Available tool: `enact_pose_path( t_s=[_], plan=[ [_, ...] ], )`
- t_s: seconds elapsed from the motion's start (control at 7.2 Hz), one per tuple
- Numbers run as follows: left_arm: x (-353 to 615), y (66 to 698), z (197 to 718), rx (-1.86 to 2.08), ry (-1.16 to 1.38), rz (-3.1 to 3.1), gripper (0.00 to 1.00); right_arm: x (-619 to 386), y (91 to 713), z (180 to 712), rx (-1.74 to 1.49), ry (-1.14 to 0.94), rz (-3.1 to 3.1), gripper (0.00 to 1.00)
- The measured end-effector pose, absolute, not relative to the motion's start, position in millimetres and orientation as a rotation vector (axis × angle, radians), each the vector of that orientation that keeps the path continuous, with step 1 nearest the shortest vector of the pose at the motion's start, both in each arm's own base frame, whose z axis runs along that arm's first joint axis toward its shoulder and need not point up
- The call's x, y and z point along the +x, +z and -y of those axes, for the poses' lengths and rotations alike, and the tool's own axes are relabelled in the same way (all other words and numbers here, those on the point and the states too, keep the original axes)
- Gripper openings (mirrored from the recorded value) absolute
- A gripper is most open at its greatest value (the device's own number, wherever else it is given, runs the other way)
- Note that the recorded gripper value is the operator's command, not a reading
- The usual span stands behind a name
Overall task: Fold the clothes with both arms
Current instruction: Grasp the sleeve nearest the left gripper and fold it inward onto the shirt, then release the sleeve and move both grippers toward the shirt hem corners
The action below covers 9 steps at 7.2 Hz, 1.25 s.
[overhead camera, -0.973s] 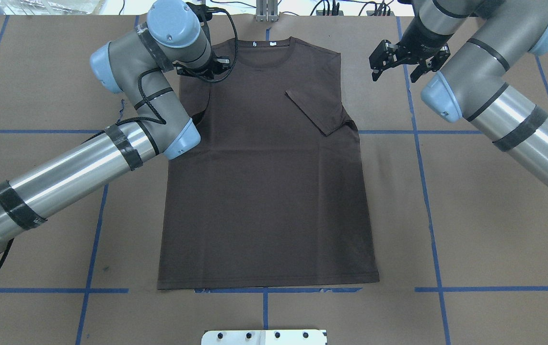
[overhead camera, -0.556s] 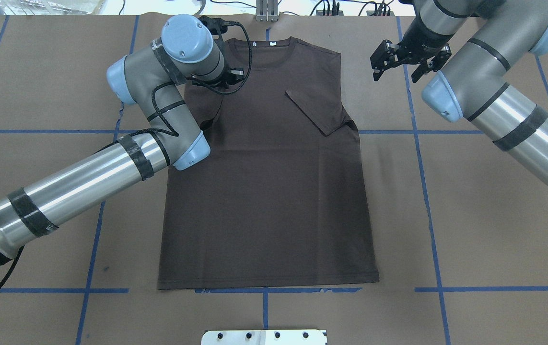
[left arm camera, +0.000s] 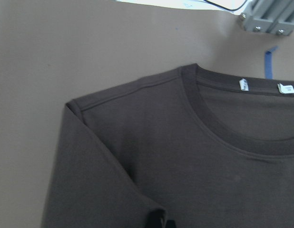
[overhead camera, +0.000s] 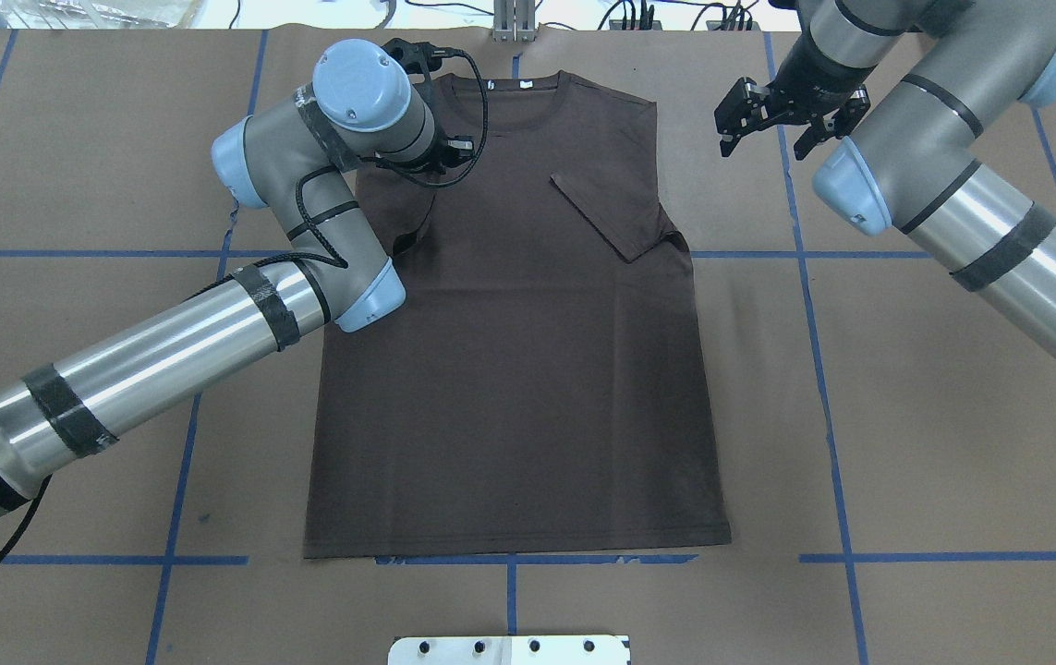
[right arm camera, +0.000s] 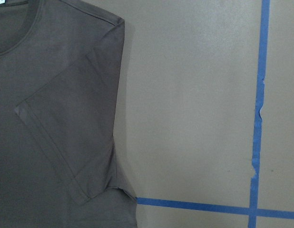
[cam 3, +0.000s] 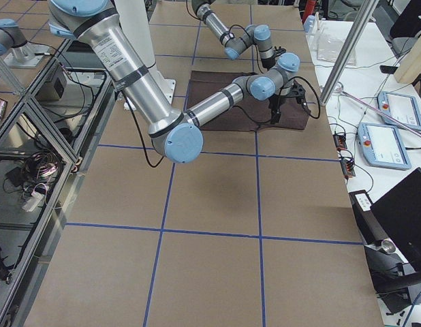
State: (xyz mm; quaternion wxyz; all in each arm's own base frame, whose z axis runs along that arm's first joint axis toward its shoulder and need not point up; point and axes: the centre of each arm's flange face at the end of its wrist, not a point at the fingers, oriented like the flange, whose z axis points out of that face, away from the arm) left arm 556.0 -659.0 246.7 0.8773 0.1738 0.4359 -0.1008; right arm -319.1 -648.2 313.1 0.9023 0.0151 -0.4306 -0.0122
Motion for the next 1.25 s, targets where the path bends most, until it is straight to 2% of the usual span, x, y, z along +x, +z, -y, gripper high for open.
enact_pose_path(
  t_s=[0.14,0.28,0.97,1.25],
  plan=[
    [556,247,660,0.376,-0.211,-0.931,0.40,-319,314,648,0.031,-0.025,0.890,1.00],
    [556,248,661,0.388,-0.221,-0.962,0.99,-319,314,648,0.031,-0.025,0.890,1.00],
    [553,245,661,0.388,-0.227,-1.024,1.00,-316,316,643,0.040,-0.029,0.896,1.00],
    [532,260,640,0.319,-0.187,-1.011,1.00,-304,322,601,0.051,-0.019,0.912,1.00]
  ],
)
